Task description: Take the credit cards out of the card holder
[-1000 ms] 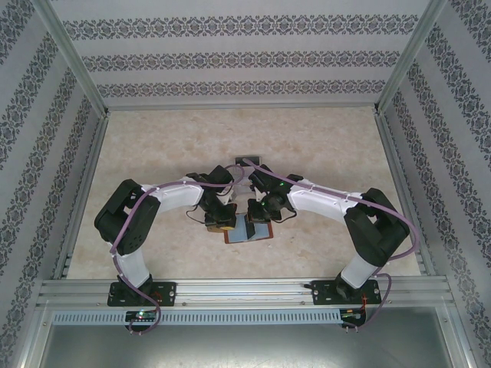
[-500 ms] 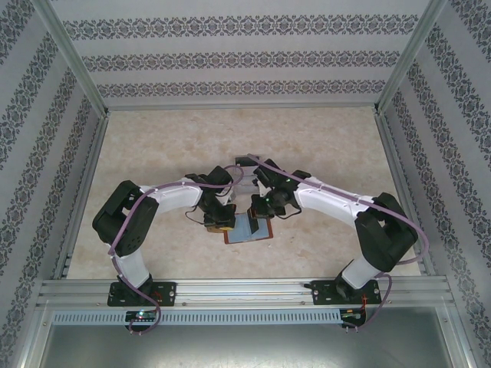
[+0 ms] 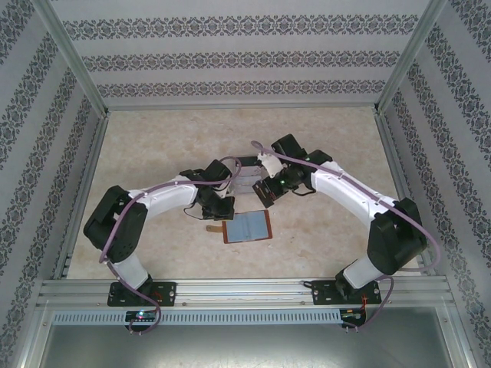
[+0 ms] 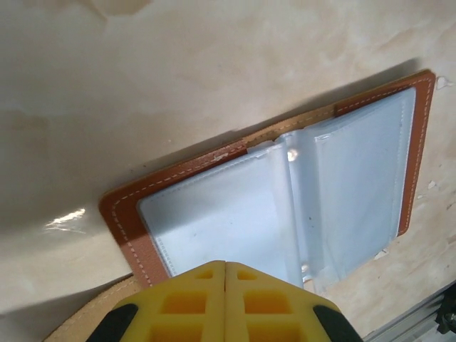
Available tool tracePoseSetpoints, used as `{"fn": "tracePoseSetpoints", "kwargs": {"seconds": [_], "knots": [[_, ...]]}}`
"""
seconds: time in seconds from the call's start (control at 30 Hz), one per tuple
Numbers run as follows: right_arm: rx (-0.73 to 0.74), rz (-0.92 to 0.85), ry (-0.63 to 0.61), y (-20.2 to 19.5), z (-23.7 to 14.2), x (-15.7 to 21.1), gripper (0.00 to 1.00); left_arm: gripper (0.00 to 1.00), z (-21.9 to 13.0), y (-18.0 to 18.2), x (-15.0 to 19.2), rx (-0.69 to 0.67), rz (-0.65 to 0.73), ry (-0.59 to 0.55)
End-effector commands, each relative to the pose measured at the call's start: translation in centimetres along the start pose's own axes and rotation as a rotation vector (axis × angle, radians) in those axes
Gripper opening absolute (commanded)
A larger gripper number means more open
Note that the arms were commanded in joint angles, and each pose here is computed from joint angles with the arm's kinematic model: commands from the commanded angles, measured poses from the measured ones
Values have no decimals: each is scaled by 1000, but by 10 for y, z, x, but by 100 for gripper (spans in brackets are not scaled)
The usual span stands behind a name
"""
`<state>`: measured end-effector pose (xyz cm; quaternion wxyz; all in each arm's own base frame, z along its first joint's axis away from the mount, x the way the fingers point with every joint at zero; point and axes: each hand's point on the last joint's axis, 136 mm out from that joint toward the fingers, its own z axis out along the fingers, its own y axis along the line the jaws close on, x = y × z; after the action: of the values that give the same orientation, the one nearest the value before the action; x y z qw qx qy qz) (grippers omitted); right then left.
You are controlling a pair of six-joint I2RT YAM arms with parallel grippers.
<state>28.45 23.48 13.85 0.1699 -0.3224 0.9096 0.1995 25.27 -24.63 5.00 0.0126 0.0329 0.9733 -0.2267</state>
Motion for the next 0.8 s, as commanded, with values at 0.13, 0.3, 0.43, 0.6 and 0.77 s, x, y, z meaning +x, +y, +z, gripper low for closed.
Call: {"fn": "tracePoseSetpoints", "kwargs": {"seconds": [0.13,0.3,0.43,0.6,0.77], "knots": [[38,-449,119,-23,0,-7,0,6,-12,23,-3,-9,-58,-54],[-21,-598,173,-33,10,-18,0,6,-14,36,-1,-8,-89,-53],[-50,-681,200,-39,16,-36,0,6,-18,42,1,-5,-101,-53],[-65,-757,234,-46,18,-56,0,6,-24,50,2,-15,-123,-59],[-60,-809,252,-54,21,-74,0,6,-27,56,3,-21,-142,-63]]}}
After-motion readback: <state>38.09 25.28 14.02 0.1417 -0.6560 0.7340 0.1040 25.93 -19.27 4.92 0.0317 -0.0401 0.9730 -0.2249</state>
